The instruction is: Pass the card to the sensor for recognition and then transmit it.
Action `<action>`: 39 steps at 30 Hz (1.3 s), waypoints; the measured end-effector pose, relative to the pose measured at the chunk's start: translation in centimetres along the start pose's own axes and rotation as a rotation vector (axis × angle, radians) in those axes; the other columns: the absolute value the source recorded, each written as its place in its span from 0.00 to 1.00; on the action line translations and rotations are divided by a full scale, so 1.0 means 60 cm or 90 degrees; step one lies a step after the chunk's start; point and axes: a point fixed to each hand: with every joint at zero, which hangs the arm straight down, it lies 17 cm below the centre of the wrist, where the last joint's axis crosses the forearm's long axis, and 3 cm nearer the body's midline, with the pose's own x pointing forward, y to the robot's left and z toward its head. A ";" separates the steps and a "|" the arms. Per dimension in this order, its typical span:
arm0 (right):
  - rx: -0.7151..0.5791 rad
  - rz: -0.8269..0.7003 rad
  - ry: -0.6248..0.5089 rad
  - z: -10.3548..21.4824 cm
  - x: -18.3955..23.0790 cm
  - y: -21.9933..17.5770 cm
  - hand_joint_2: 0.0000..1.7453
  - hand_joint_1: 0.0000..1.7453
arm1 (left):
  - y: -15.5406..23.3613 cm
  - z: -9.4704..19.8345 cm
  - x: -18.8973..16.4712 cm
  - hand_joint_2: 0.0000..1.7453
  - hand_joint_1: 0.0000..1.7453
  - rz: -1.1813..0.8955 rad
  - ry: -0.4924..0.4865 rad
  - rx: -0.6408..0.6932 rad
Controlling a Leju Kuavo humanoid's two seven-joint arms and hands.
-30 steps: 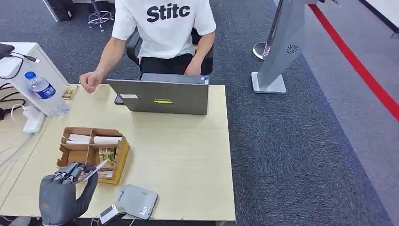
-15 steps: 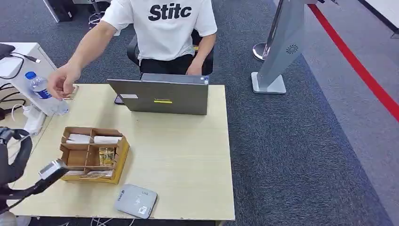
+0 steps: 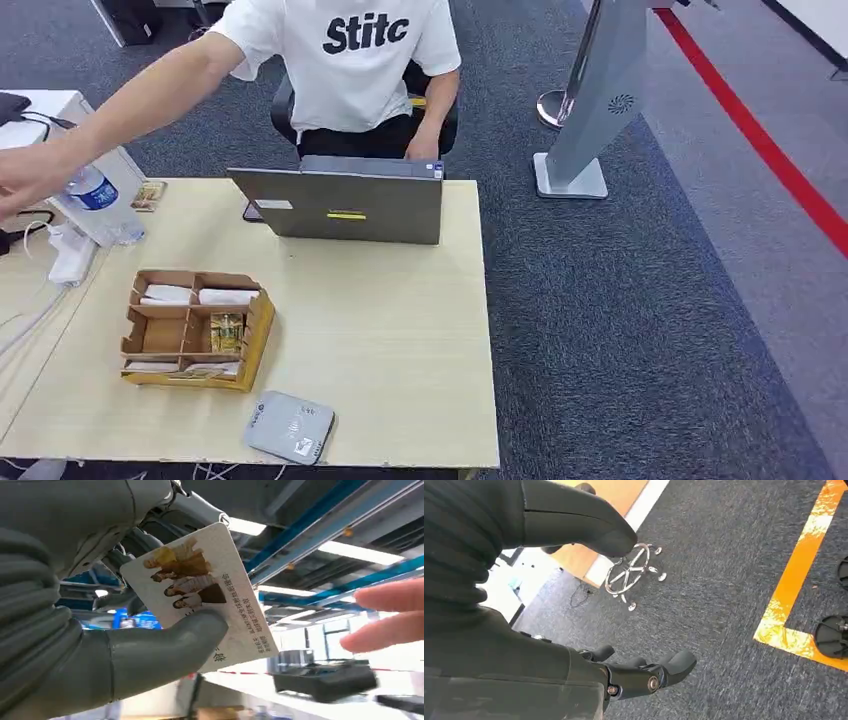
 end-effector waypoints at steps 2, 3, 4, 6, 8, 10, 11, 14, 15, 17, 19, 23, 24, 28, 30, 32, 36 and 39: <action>0.004 0.002 0.000 -0.002 0.002 0.001 1.00 0.00 | -0.002 -0.004 -0.017 1.00 1.00 -0.009 0.012 -0.006; 0.006 0.003 0.001 -0.002 0.002 0.001 1.00 0.00 | -0.005 -0.004 -0.023 1.00 1.00 -0.011 0.017 -0.009; 0.009 0.004 0.001 -0.003 0.003 0.003 1.00 0.00 | -0.006 -0.004 -0.028 1.00 1.00 -0.013 0.020 -0.012; 0.010 0.005 0.001 -0.004 0.003 0.002 1.00 0.00 | -0.009 -0.005 -0.034 1.00 1.00 -0.016 0.024 -0.015; 0.012 0.005 0.001 -0.005 0.003 0.003 1.00 0.00 | -0.012 -0.005 -0.038 1.00 1.00 -0.016 0.029 -0.019; 0.014 0.005 0.001 -0.006 0.003 0.004 1.00 0.00 | -0.016 -0.003 -0.042 1.00 1.00 -0.017 0.033 -0.024; 0.013 0.005 0.001 -0.006 0.003 0.003 1.00 0.00 | -0.018 -0.003 -0.044 1.00 1.00 -0.017 0.034 -0.025; 0.015 0.006 0.002 -0.006 0.002 0.004 1.00 0.00 | -0.021 -0.002 -0.047 1.00 1.00 -0.018 0.037 -0.029; 0.015 0.006 0.002 -0.006 0.002 0.004 1.00 0.00 | -0.022 -0.002 -0.048 1.00 1.00 -0.018 0.038 -0.030; 0.014 0.007 0.002 -0.007 0.002 0.003 1.00 0.00 | -0.021 -0.005 -0.050 1.00 0.97 -0.018 0.042 -0.028; 0.014 0.008 0.001 -0.008 0.003 0.003 1.00 0.00 | -0.022 -0.006 -0.052 1.00 1.00 -0.017 0.045 -0.027; 0.013 0.008 0.002 -0.010 0.004 0.000 1.00 0.00 | -0.026 -0.012 -0.040 1.00 1.00 -0.024 0.035 -0.028; 0.015 0.008 0.002 -0.011 0.004 0.002 1.00 0.00 | -0.029 -0.015 -0.031 1.00 1.00 -0.030 0.029 -0.030; 0.011 0.009 0.003 -0.013 0.009 -0.002 1.00 0.00 | -0.038 -0.042 0.031 1.00 1.00 -0.057 -0.008 -0.042; 0.008 0.012 0.003 -0.015 0.011 -0.004 1.00 0.00 | -0.047 -0.062 0.091 1.00 1.00 -0.065 -0.039 -0.054; 0.001 0.017 0.004 -0.019 0.016 -0.009 1.00 0.00 | -0.057 -0.081 0.169 1.00 1.00 -0.062 -0.067 -0.062; -0.003 0.024 -0.005 -0.026 0.037 -0.016 1.00 0.00 | -0.068 -0.095 0.308 1.00 1.00 -0.039 -0.123 -0.071; 0.006 0.026 -0.002 -0.028 0.035 -0.010 1.00 0.00 | -0.066 -0.098 0.363 1.00 0.00 -0.027 -0.153 -0.071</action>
